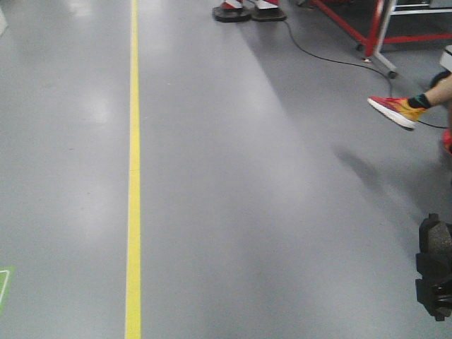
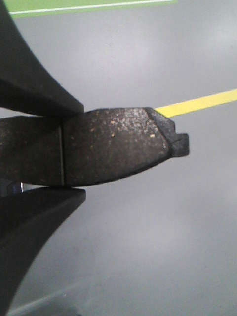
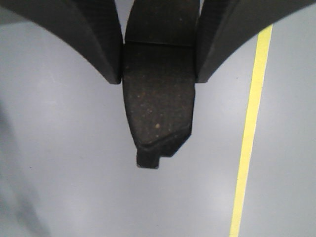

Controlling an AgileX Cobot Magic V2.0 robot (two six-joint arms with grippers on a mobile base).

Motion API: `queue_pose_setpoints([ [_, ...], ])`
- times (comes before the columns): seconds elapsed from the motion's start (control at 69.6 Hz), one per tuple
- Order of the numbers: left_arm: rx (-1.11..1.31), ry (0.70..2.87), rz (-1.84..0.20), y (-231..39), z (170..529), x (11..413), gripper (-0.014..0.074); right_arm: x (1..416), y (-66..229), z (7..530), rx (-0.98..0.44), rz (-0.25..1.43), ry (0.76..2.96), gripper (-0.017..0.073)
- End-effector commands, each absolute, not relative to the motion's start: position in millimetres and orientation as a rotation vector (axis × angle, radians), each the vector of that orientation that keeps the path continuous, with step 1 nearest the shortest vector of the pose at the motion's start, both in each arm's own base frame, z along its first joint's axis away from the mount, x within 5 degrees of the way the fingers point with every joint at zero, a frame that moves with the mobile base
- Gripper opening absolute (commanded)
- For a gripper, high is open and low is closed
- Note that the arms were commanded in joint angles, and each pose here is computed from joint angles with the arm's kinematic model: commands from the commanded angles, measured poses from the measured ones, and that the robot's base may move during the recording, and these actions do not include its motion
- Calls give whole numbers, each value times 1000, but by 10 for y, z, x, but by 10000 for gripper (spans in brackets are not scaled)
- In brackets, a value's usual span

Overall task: Move and align brake pads A on conveyor
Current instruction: 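Drive away from the table holding a pad in each gripper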

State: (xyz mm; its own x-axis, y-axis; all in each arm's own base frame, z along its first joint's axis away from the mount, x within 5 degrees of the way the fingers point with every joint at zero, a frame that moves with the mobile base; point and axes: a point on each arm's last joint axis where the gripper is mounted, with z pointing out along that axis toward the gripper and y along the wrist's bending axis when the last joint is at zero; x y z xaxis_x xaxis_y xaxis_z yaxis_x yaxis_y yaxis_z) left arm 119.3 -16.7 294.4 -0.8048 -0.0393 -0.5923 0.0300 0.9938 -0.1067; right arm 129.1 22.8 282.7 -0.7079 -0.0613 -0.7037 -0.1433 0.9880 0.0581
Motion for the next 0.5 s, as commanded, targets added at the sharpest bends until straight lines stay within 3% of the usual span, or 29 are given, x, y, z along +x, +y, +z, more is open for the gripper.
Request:
queue_pose_setpoints([
  [0.0, -5, 2416, -165, -180, 3064, 1241, -8, 1347, 222, 2979, -139, 131, 2248, 24],
  [0.488, -5, 2417, -165, -180, 3064, 1240, -8, 1346, 223, 2978, -140, 132, 2248, 24],
])
